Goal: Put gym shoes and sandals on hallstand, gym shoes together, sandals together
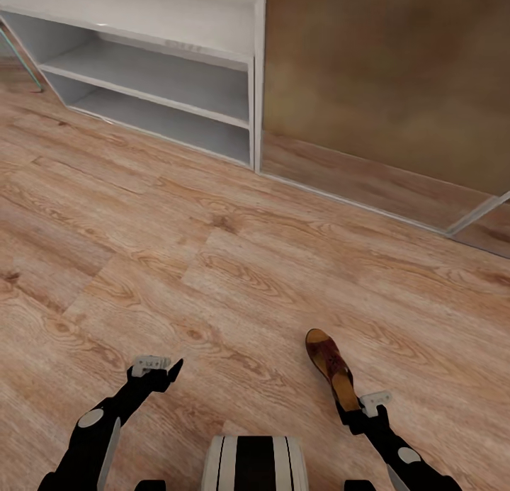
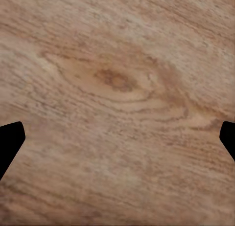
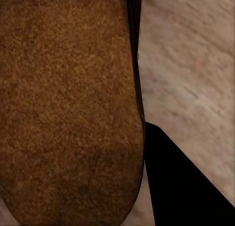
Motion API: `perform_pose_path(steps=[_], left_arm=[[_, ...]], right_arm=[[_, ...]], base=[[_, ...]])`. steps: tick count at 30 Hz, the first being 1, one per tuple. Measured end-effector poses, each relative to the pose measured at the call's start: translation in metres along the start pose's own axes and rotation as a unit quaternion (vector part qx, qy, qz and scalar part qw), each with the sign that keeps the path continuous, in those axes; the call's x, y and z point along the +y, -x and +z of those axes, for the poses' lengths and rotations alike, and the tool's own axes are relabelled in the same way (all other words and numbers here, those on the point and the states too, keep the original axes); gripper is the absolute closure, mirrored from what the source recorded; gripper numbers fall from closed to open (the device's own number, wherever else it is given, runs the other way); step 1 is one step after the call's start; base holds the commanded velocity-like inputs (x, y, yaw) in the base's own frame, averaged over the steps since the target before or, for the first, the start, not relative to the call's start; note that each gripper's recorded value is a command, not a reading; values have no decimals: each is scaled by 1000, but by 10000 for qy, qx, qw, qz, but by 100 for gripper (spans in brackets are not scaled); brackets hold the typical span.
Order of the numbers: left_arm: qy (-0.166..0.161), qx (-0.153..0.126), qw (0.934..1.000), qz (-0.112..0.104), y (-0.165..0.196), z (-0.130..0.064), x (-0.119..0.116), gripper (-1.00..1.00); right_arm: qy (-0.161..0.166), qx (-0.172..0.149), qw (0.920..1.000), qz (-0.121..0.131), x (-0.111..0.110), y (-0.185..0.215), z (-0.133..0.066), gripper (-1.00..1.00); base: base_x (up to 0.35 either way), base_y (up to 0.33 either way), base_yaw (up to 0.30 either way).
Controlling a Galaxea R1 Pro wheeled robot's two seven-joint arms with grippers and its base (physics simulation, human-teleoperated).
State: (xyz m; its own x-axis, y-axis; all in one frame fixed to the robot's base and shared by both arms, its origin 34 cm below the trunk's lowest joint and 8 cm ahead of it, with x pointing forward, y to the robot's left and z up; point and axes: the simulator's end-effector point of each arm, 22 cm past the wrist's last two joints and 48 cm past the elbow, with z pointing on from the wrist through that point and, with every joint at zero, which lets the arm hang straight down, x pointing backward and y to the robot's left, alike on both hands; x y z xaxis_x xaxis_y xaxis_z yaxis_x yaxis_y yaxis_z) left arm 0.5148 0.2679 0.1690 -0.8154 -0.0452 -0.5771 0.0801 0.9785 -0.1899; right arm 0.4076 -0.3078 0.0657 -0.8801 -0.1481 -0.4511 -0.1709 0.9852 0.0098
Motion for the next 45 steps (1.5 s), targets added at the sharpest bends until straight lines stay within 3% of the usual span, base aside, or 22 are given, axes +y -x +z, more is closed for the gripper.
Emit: perform_pose_path(steps=[12,23,32,36,41,45], left_arm=[[-35,25,10000,-2,-2,0,-4,-100],[-51,50,10000,-18,-5,1,-5,-100],[-75,73,9999,-29,-7,1,-6,-100],[-80,75,9999,-32,-8,1,-6,-100],[-85,79,9999,-31,-9,1,-7,-100],[-86,83,9999,-30,-9,1,-7,-100]], right_arm=[[-20,139,9999,20,-1,-13,-3,100],[-50,209,9998,37,-3,-19,-5,100],[-92,489,9987,95,-5,-47,-13,100],[-108,359,9993,83,-6,-45,-16,100],[-113,-138,9998,9,-4,-39,-26,100],[-322,-332,9985,286,-13,-39,-33,100]], base=[[178,96,-27],[281,154,-241],[63,28,-266],[8,3,-267],[2,1,-268],[0,0,-268]])
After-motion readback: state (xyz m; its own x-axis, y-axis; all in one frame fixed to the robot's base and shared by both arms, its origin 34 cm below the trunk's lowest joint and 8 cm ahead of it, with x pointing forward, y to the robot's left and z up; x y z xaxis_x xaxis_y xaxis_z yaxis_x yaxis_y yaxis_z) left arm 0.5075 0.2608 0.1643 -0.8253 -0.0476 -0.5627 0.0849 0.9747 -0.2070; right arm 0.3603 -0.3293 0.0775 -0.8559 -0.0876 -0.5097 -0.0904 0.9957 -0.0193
